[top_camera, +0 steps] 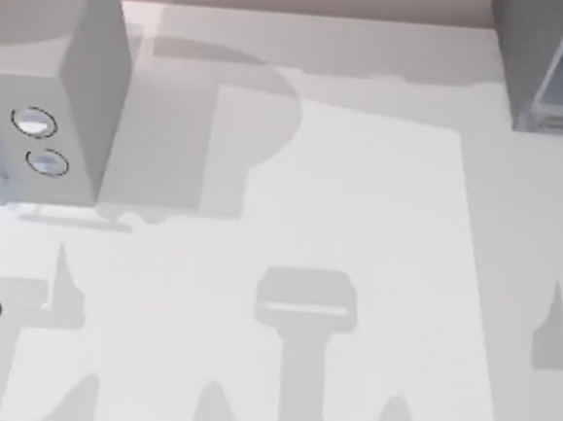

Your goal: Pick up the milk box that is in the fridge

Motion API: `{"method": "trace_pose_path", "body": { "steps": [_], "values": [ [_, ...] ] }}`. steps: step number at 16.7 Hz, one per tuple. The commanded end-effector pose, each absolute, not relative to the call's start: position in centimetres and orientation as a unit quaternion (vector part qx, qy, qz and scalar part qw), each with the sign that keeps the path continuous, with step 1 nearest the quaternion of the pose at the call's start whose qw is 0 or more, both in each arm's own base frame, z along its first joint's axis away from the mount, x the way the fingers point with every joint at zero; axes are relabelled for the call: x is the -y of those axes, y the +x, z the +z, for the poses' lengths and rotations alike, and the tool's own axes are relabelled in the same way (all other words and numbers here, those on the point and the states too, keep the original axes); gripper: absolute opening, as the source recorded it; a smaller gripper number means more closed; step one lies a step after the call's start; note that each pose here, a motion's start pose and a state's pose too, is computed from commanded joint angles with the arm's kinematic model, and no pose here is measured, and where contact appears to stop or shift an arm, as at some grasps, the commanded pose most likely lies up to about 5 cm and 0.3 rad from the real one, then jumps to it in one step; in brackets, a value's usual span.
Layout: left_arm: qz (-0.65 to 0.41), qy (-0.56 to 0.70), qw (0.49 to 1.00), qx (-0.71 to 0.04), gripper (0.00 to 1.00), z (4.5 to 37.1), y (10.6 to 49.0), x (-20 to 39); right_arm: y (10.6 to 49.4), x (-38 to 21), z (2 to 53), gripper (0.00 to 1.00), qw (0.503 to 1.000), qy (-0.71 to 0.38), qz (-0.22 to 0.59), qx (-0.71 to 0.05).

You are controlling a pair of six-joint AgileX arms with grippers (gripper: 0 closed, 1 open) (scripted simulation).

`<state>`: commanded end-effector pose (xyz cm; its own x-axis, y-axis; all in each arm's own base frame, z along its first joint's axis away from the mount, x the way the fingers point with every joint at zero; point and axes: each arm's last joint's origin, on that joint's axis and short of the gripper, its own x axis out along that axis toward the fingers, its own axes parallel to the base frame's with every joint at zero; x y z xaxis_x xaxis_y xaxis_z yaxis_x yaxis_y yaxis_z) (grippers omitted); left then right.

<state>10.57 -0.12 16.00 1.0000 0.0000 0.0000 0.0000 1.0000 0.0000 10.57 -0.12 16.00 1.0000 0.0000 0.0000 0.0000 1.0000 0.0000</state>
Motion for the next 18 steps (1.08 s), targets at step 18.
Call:
{"method": "trace_pose_path", "body": {
  "steps": [18],
  "values": [
    [0.0, 0.0, 1.0, 0.0, 1.0, 16.0, 10.6, 0.1, 18.6, 5.7, 15.4, 1.0, 1.0, 0.003, 0.002, -0.012]
  ]
}}
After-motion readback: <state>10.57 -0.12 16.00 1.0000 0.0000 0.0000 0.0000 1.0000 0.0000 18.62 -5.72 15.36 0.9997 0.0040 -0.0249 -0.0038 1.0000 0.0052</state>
